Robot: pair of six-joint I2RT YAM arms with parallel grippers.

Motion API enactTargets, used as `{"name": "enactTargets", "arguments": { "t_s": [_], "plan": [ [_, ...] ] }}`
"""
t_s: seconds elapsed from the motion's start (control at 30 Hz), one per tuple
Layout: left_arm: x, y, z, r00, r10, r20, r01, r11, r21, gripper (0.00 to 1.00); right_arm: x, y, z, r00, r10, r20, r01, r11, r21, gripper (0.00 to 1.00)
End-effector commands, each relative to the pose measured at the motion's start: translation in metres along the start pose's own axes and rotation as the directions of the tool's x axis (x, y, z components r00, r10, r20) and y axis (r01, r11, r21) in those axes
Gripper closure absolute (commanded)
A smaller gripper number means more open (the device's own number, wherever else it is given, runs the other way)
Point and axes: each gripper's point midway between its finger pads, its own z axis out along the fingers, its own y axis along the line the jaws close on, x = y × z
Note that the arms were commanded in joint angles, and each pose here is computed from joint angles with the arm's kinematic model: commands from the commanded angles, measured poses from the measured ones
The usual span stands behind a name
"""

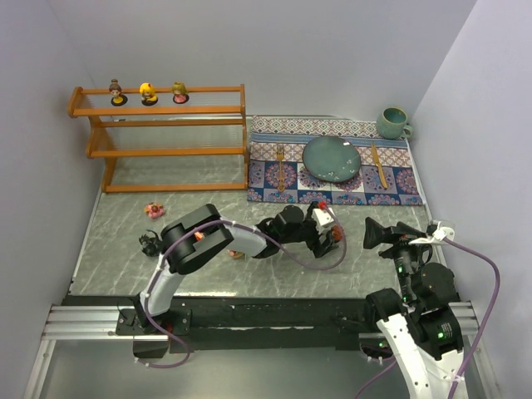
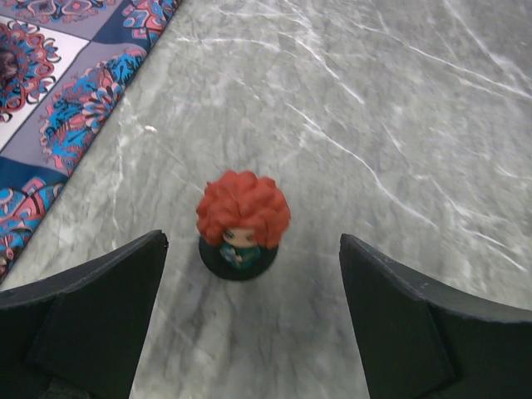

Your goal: Place and organize the plastic toys onto the shelf

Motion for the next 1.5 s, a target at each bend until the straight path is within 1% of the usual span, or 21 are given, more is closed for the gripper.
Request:
{"name": "enactTargets", "arguments": {
  "t_s": [0.0, 0.13, 0.17, 0.3, 0.37, 0.47, 0.77, 0.87, 1.03, 1.37, 1.47],
  "plan": [
    [-0.028, 0.001, 0.017, 0.994, 0.042, 0.105, -0.043, 0.999, 0.011, 0.11, -0.042, 0.005, -0.042, 0.966, 0.08, 0.247, -0.056, 0.993, -0.104, 0.0],
    [-0.023, 0.002, 0.023, 0.995, 0.038, 0.095, -0.041, 0.999, 0.031, 0.14, -0.042, 0.005, -0.042, 0.966, 0.08, 0.247, -0.056, 0.993, -0.104, 0.0],
    [-0.025, 0.001, 0.025, 0.995, 0.037, 0.096, -0.04, 0.998, 0.037, 0.16, -0.043, 0.006, -0.041, 0.966, 0.08, 0.247, -0.056, 0.993, -0.104, 0.0],
    [-0.018, 0.002, 0.029, 0.996, 0.038, 0.079, -0.041, 0.998, 0.04, 0.21, -0.043, 0.006, -0.042, 0.965, 0.079, 0.249, -0.055, 0.993, -0.104, 0.0],
    [-0.017, 0.004, 0.029, 0.996, 0.038, 0.075, -0.041, 0.998, 0.042, 0.28, -0.042, 0.005, -0.042, 0.966, 0.079, 0.247, -0.055, 0.993, -0.103, 0.0],
    [-0.014, 0.005, 0.03, 0.997, 0.033, 0.065, -0.035, 0.999, 0.04, 0.32, -0.043, 0.006, -0.041, 0.965, 0.081, 0.248, -0.056, 0.993, -0.104, 0.0],
    [-0.005, 0.007, 0.032, 0.999, 0.021, 0.045, -0.023, 0.999, 0.031, 0.33, -0.042, 0.005, -0.041, 0.966, 0.078, 0.247, -0.055, 0.993, -0.101, 0.0],
    [-0.005, 0.006, 0.033, 0.999, 0.021, 0.044, -0.023, 0.999, 0.038, 0.36, -0.042, 0.005, -0.041, 0.966, 0.078, 0.245, -0.054, 0.993, -0.102, 0.0],
    [-0.007, 0.006, 0.034, 0.999, 0.023, 0.049, -0.025, 0.999, 0.039, 0.39, -0.042, 0.005, -0.04, 0.967, 0.076, 0.244, -0.053, 0.994, -0.1, 0.0],
    [-0.012, 0.005, 0.035, 0.998, 0.023, 0.063, -0.026, 0.999, 0.046, 0.4, -0.041, 0.005, -0.039, 0.968, 0.074, 0.24, -0.052, 0.994, -0.1, 0.0],
    [-0.011, 0.006, 0.036, 0.998, 0.023, 0.062, -0.025, 0.999, 0.047, 0.43, -0.041, 0.006, -0.039, 0.969, 0.074, 0.238, -0.051, 0.994, -0.1, 0.0]
  ]
}}
